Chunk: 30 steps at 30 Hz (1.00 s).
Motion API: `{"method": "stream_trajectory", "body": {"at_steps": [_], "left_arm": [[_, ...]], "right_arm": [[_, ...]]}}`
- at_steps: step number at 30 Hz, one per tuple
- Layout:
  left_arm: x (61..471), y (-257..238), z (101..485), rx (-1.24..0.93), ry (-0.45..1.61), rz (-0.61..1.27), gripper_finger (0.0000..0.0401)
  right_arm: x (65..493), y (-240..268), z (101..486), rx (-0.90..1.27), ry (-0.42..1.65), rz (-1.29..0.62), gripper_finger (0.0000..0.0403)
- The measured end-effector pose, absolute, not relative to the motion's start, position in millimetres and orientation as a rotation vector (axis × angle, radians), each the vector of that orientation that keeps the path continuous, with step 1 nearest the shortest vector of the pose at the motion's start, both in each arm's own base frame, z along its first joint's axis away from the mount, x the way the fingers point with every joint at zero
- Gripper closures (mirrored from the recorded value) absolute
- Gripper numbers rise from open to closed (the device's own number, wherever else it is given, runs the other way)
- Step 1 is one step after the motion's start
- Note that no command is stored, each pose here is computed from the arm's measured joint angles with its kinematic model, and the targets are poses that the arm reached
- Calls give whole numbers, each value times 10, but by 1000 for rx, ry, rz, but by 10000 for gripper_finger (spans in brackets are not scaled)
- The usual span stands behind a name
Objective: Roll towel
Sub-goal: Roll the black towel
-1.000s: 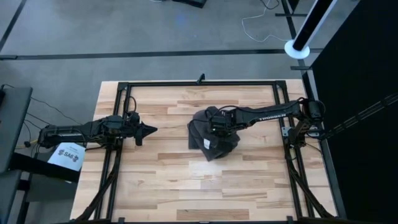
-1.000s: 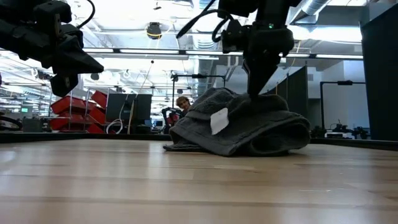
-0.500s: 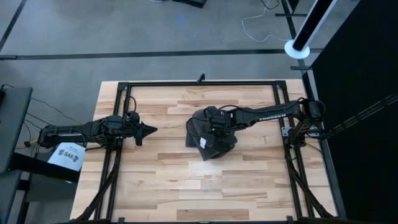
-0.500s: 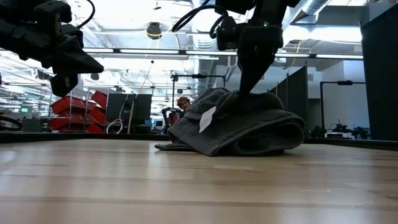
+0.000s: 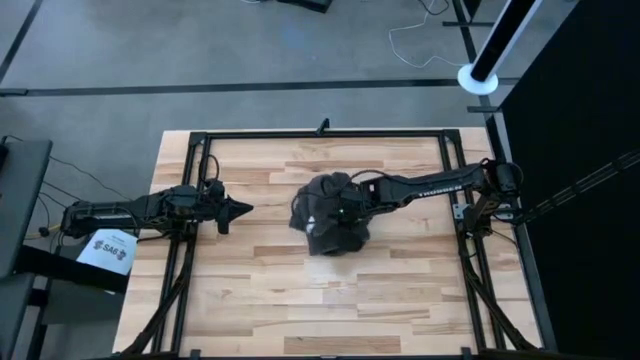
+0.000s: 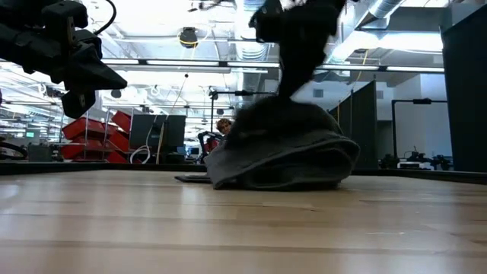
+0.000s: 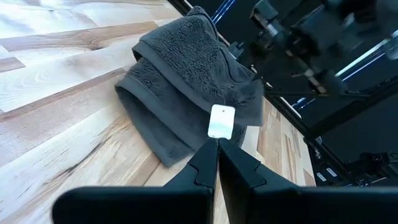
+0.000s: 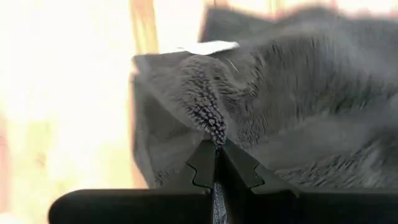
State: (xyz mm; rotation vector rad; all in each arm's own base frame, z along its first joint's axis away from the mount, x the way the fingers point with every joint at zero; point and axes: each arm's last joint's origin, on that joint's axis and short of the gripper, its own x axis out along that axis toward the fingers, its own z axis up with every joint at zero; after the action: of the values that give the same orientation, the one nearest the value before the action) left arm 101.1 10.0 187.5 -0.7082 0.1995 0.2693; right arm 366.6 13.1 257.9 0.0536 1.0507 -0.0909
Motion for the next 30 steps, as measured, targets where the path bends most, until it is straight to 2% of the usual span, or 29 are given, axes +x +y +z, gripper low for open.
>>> {"method": "stream_trajectory", "body": {"at_steps": [11,16,19,24,27,30], "left_arm": [[1036,101,2085,-610,29,199,401],[971,97,2371,-510,-7,185,401],[897,92,2576,-445,-13,182,401],[829,83,2795,-334,-24,163,401],[884,77,2785,-292,8,133,401],[1004,84,2706,-237,110,141,395]], "right_arm": [[3877,-63,3823,286,620,56,402],[3820,-26,4267,332,485,93,402],[3779,20,4488,361,412,182,402],[3719,102,4551,360,436,252,402],[3725,70,4419,368,538,191,402],[3740,55,4386,370,554,169,402]]}}
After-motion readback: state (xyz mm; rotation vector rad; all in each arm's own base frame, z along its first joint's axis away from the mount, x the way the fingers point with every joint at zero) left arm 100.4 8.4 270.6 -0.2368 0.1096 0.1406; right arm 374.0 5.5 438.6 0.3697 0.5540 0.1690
